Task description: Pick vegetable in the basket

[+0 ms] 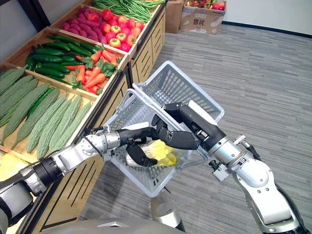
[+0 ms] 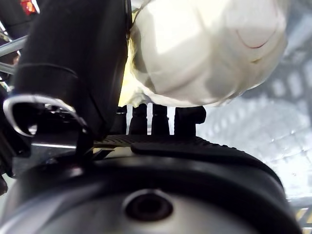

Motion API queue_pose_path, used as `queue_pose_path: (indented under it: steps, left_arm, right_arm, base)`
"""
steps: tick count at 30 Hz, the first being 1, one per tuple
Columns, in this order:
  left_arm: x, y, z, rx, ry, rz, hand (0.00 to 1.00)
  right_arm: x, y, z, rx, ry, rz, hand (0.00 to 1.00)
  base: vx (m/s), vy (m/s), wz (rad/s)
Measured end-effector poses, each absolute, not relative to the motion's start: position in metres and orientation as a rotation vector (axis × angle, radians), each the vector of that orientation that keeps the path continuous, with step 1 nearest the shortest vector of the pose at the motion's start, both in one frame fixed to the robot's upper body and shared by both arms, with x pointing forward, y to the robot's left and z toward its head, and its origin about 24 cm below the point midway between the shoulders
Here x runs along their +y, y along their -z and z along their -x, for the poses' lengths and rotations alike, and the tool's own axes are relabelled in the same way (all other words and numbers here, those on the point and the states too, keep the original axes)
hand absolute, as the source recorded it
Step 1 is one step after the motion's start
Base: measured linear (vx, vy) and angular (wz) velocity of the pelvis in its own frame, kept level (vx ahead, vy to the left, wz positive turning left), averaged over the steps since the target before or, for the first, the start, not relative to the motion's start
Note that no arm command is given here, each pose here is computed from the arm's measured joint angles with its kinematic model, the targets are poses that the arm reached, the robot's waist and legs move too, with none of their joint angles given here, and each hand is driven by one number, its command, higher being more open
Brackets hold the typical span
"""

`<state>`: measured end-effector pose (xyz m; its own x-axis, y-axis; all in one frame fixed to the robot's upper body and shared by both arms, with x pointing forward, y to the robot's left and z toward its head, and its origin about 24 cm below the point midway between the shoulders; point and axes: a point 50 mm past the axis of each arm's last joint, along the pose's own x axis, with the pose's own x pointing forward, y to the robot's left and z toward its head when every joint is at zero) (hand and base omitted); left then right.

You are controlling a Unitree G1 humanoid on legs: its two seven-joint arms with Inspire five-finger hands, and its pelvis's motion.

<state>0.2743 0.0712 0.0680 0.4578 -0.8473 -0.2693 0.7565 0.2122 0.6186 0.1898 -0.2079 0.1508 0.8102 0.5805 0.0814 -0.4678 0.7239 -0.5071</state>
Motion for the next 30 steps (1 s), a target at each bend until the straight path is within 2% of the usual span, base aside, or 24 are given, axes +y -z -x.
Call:
queue_pose_path:
  steps: [4, 5, 21, 26, 30]
  left_arm:
    - [0.072, -0.068, -0.275, -0.139, 1.115, -0.777, 0.0]
    - [0.072, -0.07, -0.276, -0.143, 1.11, -0.776, 1.0]
    - [0.073, -0.091, -0.283, -0.26, 1.071, -0.885, 1.0]
    - [0.063, -0.12, -0.283, -0.392, 1.114, -1.001, 1.0]
    - [0.07, -0.153, -0.272, -0.515, 1.22, -1.136, 1.0]
  right_arm:
    - [-0.209, -0.145, -0.187, -0.215, -0.591, 0.488, 0.0]
    - [-0.209, -0.145, -0.186, -0.215, -0.591, 0.487, 0.0]
    - [-0.208, -0.143, -0.185, -0.223, -0.581, 0.467, 0.0]
    - [-0.209, -0.143, -0.185, -0.234, -0.567, 0.456, 0.0]
    - [-0.215, -0.15, -0.185, -0.254, -0.542, 0.475, 0.0]
  base:
    - [0.03, 0.034, 0.03]
    - [0.0, 0.0, 0.0]
    - [0.01, 0.027, 0.1]
    - [0.01, 0.027, 0.05]
    - [0.02, 0.027, 0.05]
